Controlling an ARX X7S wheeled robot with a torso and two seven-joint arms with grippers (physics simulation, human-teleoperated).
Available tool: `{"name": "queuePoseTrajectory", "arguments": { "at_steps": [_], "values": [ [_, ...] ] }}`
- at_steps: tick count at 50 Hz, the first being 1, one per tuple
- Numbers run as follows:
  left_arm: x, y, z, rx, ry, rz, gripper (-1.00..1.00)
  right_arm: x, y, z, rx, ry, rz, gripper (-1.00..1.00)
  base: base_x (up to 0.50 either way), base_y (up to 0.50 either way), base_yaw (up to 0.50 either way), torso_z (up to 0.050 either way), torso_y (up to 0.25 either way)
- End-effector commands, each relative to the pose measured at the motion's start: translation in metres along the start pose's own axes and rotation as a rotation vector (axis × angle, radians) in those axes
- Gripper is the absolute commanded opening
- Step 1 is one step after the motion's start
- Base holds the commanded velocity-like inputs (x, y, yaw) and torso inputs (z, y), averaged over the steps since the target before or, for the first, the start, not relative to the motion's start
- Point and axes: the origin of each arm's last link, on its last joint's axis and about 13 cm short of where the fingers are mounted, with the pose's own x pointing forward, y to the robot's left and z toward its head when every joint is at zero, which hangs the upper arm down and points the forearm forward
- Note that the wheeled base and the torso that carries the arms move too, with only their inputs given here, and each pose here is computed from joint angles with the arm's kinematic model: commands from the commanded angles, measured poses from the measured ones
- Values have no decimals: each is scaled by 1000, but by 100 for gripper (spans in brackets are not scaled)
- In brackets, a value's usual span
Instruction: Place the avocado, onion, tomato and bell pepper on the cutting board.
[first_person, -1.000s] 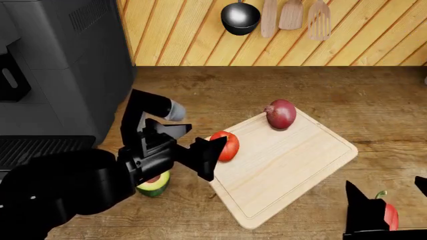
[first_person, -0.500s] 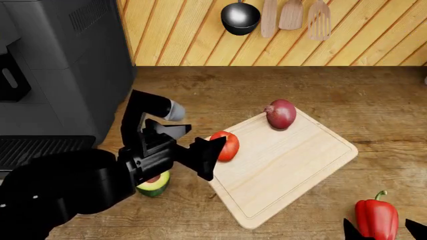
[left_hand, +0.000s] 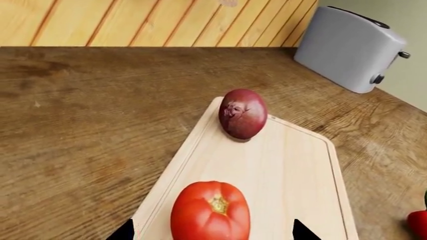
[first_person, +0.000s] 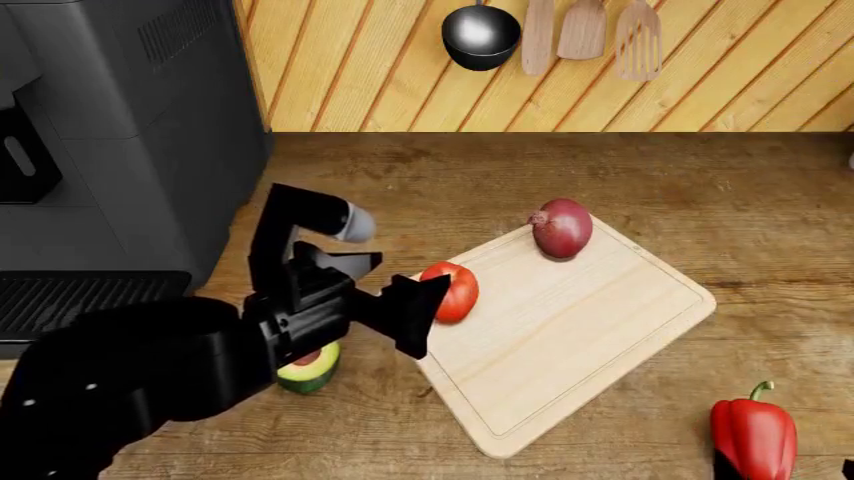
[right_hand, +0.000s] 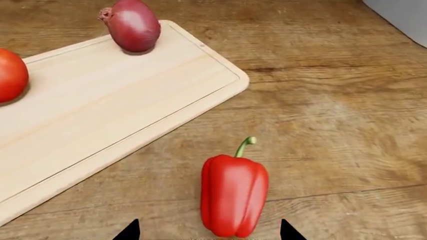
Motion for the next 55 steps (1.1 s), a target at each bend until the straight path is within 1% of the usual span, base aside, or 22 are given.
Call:
{"name": "queuePoseTrajectory", "arguments": {
  "at_steps": [1,6,14,25,33,42,50,55],
  "values": [
    [4,1,-1,-1,12,7,100,8,6,-5,8,17,-1,100,0,0,0,0,0],
    [6,3,-2,-3,15,7,100,11,9,-5,4,18,-2,100,0,0,0,0,0],
    [8,5,-2,-7,16,15,100,15,10,-4,13,12,-42,100,0,0,0,0,0],
    [10,7,-3,-12,18,19,100,21,7,-4,17,20,-84,100,0,0,0,0,0],
    [11,7,-3,-11,21,21,100,28,3,-4,16,29,-90,100,0,0,0,0,0],
    [12,8,-4,-15,27,21,100,41,3,-2,7,45,-63,100,0,0,0,0,0],
    [12,8,-4,-13,28,21,100,47,0,-9,20,73,-63,100,0,0,0,0,0],
    [13,9,-5,-14,29,25,100,48,-3,-15,22,84,-82,100,0,0,0,0,0]
  ]
}}
